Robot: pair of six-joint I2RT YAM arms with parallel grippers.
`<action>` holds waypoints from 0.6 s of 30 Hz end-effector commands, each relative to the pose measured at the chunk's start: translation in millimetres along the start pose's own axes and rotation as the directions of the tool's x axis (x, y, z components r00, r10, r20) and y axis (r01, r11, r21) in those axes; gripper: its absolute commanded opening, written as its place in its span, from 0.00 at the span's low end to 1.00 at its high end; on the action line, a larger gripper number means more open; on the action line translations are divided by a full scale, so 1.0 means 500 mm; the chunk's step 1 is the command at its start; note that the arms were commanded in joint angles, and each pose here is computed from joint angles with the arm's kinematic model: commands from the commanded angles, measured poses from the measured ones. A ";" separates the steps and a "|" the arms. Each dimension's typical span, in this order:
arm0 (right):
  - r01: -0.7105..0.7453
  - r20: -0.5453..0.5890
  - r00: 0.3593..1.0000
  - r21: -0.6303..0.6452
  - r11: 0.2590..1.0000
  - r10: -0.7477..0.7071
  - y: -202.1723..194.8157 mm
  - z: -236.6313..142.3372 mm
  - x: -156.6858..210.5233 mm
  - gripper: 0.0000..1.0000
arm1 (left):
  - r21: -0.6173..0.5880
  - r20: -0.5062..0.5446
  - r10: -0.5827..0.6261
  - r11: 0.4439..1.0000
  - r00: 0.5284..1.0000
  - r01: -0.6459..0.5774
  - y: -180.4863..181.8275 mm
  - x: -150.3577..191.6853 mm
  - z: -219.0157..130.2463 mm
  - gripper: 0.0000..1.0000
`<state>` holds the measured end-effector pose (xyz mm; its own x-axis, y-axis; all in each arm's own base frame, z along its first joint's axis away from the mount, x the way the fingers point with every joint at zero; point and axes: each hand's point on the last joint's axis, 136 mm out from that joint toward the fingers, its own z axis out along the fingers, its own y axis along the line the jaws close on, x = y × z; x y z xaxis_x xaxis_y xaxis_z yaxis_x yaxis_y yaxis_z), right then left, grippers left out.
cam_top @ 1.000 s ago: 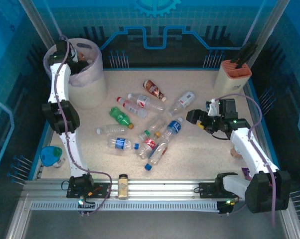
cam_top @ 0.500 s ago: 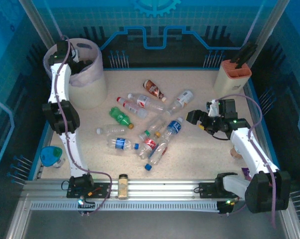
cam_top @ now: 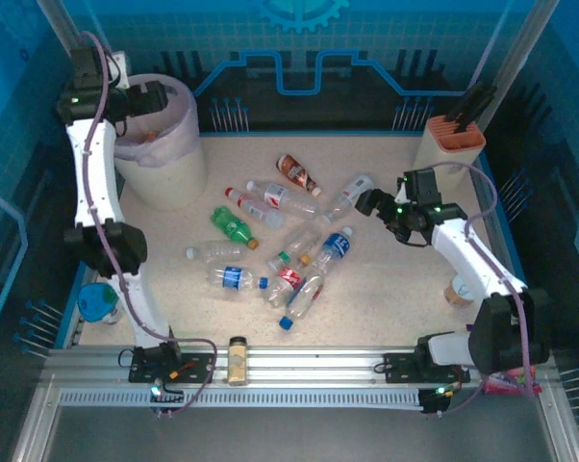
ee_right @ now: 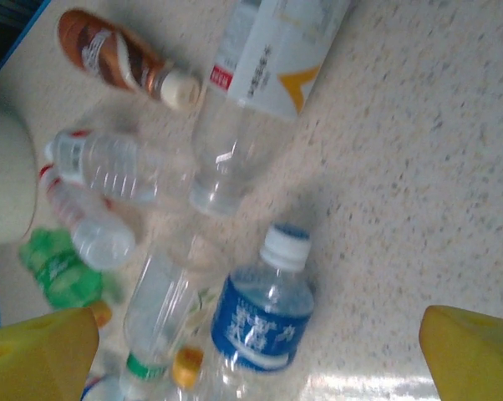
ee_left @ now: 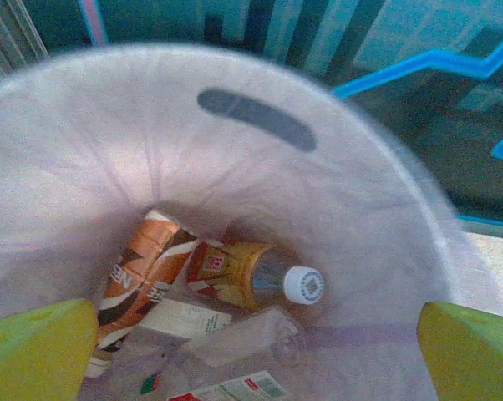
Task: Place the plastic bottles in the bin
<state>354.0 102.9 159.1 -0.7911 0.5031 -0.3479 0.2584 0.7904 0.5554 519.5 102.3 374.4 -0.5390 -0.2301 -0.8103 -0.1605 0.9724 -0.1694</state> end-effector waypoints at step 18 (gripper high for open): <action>-0.263 0.122 0.961 0.144 0.954 0.247 -0.012 0.213 -0.175 1.00 | 0.405 -0.036 -0.011 0.914 0.999 0.025 -0.372 0.377 -0.239 0.99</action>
<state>460.9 99.3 101.6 -0.6779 0.6844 -0.2683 0.5113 0.7012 0.4969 355.8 -115.8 315.8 -0.6078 -0.1053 -0.7871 0.2035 0.9374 -0.2826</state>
